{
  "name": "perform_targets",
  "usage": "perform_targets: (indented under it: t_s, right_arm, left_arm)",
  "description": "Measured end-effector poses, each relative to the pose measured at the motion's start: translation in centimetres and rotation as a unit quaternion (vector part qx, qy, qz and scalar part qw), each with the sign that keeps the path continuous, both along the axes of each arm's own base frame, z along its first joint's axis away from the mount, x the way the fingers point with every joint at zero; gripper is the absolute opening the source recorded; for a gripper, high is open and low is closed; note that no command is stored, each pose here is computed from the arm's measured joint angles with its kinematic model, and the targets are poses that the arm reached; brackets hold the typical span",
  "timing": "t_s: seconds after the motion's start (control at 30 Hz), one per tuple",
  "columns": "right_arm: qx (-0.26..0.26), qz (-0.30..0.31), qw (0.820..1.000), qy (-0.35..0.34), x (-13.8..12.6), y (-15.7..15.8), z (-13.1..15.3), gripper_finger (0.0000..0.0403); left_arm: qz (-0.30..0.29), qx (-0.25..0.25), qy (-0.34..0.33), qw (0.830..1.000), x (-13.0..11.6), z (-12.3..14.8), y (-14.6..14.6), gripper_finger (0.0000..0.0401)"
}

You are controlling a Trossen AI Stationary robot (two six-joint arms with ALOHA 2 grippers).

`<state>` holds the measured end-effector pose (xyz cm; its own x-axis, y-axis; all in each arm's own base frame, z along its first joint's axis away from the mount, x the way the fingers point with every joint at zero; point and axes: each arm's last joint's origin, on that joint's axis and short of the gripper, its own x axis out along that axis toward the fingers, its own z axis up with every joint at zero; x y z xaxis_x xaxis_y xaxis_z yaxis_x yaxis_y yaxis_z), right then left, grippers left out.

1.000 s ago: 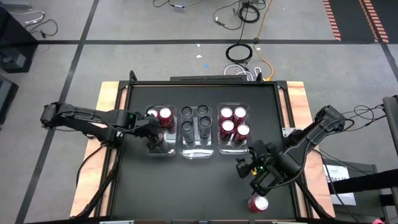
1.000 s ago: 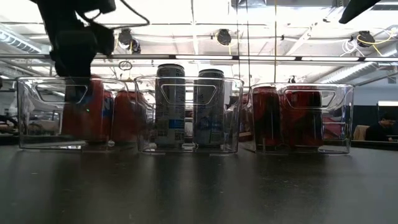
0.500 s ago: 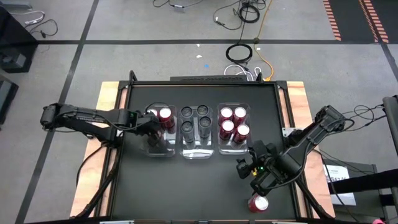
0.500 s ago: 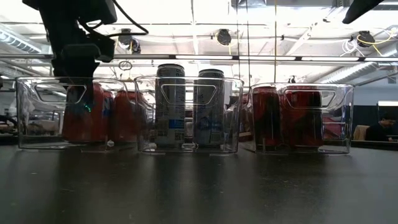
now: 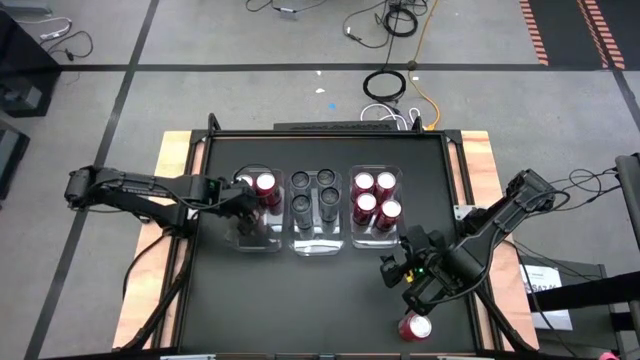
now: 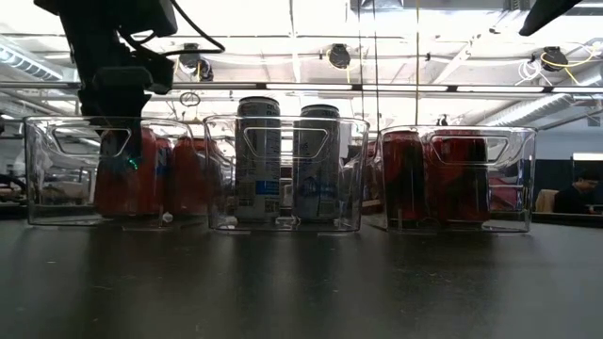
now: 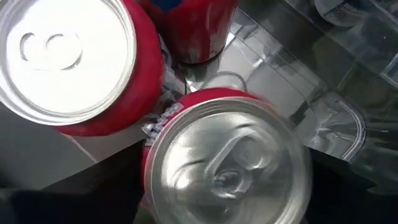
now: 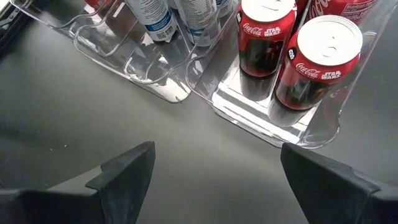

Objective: Sort soda cans
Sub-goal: Put the left orange soda can into the left transparent bin

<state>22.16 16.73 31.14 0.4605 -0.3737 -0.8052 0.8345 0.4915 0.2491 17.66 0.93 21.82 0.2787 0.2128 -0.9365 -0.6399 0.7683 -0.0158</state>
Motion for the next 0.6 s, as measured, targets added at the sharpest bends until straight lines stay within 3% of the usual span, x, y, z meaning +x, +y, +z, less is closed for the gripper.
perform_targets:
  t_s: [0.2, 0.6]
  right_arm:
    - [0.000, 0.000, 1.000, 0.000, 0.0, 0.0, 0.0, 0.0341]
    - [-0.002, 0.003, 1.000, 0.001, 0.0, 0.0, 0.0, 0.0341]
  left_arm:
    - [-0.010, 0.008, 0.002, 1.000, 0.0, 0.0, 0.0, 0.0389]
    - [-0.012, 0.018, 0.039, 0.999, -0.5, 1.7, 0.1, 0.0393]
